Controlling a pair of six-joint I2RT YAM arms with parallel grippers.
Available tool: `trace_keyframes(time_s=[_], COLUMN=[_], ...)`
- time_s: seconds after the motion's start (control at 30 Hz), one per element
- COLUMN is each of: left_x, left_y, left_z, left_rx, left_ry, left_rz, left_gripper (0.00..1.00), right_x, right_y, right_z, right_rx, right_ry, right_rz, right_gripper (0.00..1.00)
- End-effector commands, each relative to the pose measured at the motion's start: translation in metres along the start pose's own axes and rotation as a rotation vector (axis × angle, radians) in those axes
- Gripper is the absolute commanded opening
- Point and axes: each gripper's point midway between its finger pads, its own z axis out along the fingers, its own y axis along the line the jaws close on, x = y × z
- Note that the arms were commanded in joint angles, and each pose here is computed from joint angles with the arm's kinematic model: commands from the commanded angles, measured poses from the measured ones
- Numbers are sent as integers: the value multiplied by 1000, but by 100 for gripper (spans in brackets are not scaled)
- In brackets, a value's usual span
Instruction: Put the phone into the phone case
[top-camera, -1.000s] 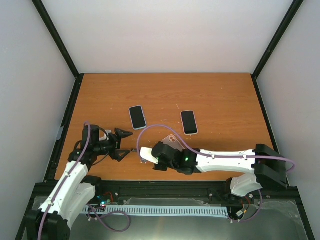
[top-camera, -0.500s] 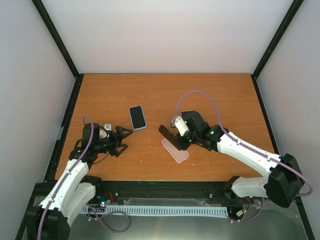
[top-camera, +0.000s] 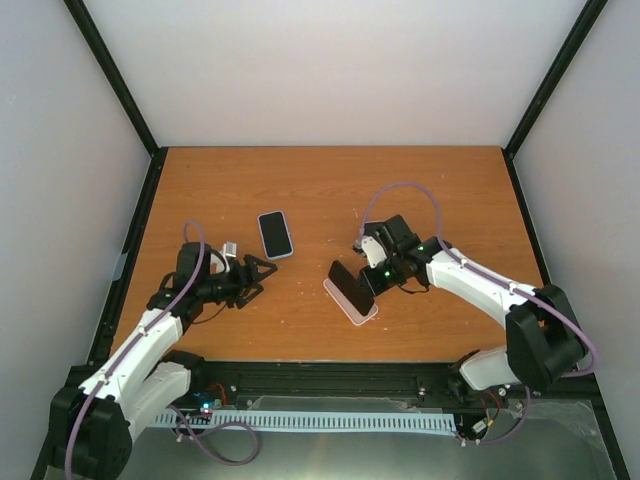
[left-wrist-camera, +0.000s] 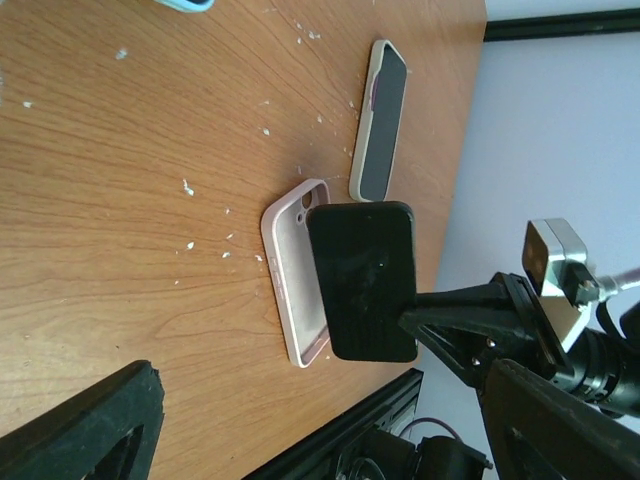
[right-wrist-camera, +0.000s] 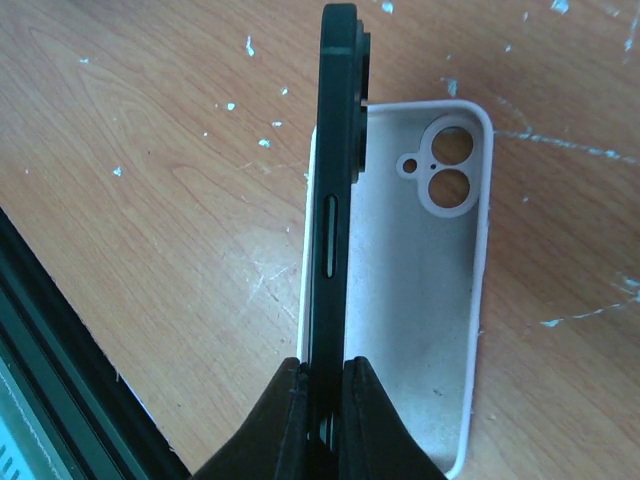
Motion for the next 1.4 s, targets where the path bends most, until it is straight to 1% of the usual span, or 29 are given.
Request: trace_keyframes(time_s=[0.0,0.17,0.27,0.63,0.73,0.93,1.17,1.37], left_x=[-4,-4,-1,-1,-1,1,6,14], left_y=[-16,-9,-3,4,7,18,24,30], left_z=[5,11,15,25,27,36,46,56], left_rx=[39,24,9,6,2,-5,0,-4], left_ry=[-16,-7,8,18,19,42,64,91], left_rz=[82,94,84,82,79,57,30,9], left_gripper=[87,85,83,75,72,68,66,63], right_x=[-3,11,17,16,13,7,1,-8], right_y=[0,-14,-19,-10,-4,-2,1,-1], right_z=[5,18,28,55,59,64,70,67], right_rx=[-41,-16,-22,-157,-204,-196,-204,-198], right_ry=[6,53,74,57,38,-9,-74,-146], right_rz=[36,56,69,148,195,284,361,395], right_gripper=[3,3,3,3,3,3,3,3])
